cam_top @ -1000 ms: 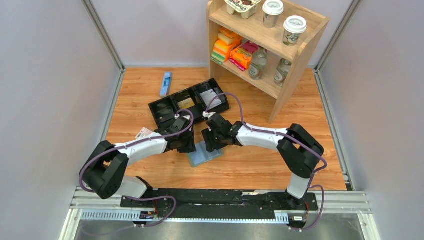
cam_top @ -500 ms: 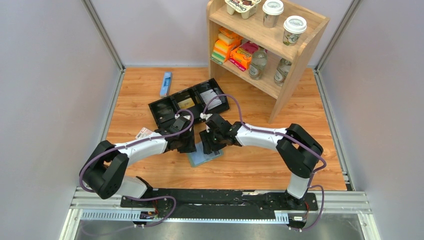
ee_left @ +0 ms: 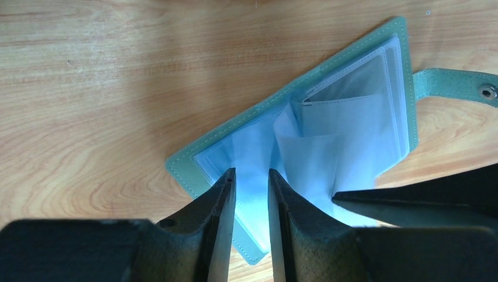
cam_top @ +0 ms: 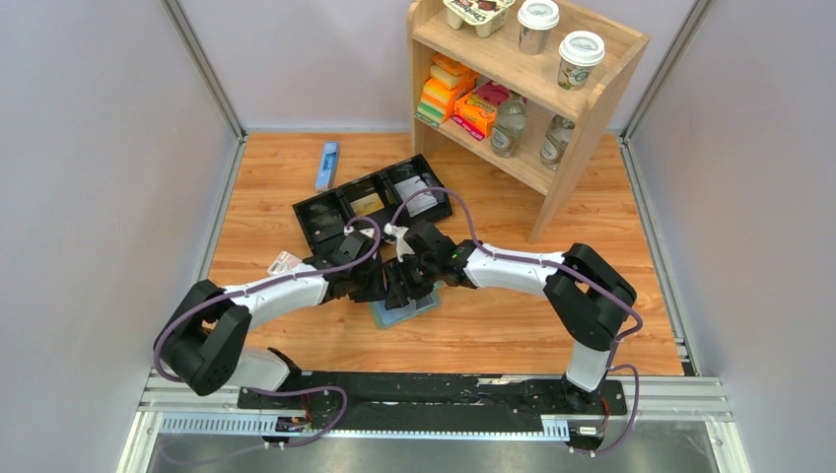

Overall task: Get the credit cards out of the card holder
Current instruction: Remove the credit card from the card holder.

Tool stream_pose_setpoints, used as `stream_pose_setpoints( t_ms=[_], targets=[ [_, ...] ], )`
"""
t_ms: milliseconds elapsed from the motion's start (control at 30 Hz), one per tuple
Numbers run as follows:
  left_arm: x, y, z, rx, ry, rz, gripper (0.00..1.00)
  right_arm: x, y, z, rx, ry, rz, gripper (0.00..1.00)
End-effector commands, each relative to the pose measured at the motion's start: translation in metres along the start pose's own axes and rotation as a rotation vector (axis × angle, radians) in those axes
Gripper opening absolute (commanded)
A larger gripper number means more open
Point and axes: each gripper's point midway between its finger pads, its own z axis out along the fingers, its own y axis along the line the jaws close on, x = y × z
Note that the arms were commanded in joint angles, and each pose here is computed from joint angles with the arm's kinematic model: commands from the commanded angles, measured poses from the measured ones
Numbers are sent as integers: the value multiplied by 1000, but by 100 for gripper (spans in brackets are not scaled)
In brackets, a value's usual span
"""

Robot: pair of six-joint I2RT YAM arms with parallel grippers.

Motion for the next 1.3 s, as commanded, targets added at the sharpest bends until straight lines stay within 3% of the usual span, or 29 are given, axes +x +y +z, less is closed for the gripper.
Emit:
stream_pose_setpoints(
  t_ms=[0, 567, 733, 1000, 1267],
  targets=[
    [12, 7, -3, 2, -1, -7, 35, -18, 34, -2, -142, -41, -53, 51],
    [-21, 19, -56, 41, -329, -156, 36, -12, 36, 12, -120, 23, -83, 51],
    [-22, 7, -55, 80, -298, -111, 36, -22, 25, 2, -25, -45, -82, 53],
    [-9, 4, -29, 21, -131, -38, 36, -30, -43, -26, 383, -157, -28, 63],
    [3, 10, -13, -35, -35, -10, 36, -21, -58, -19, 446, -127, 3, 72]
  ],
)
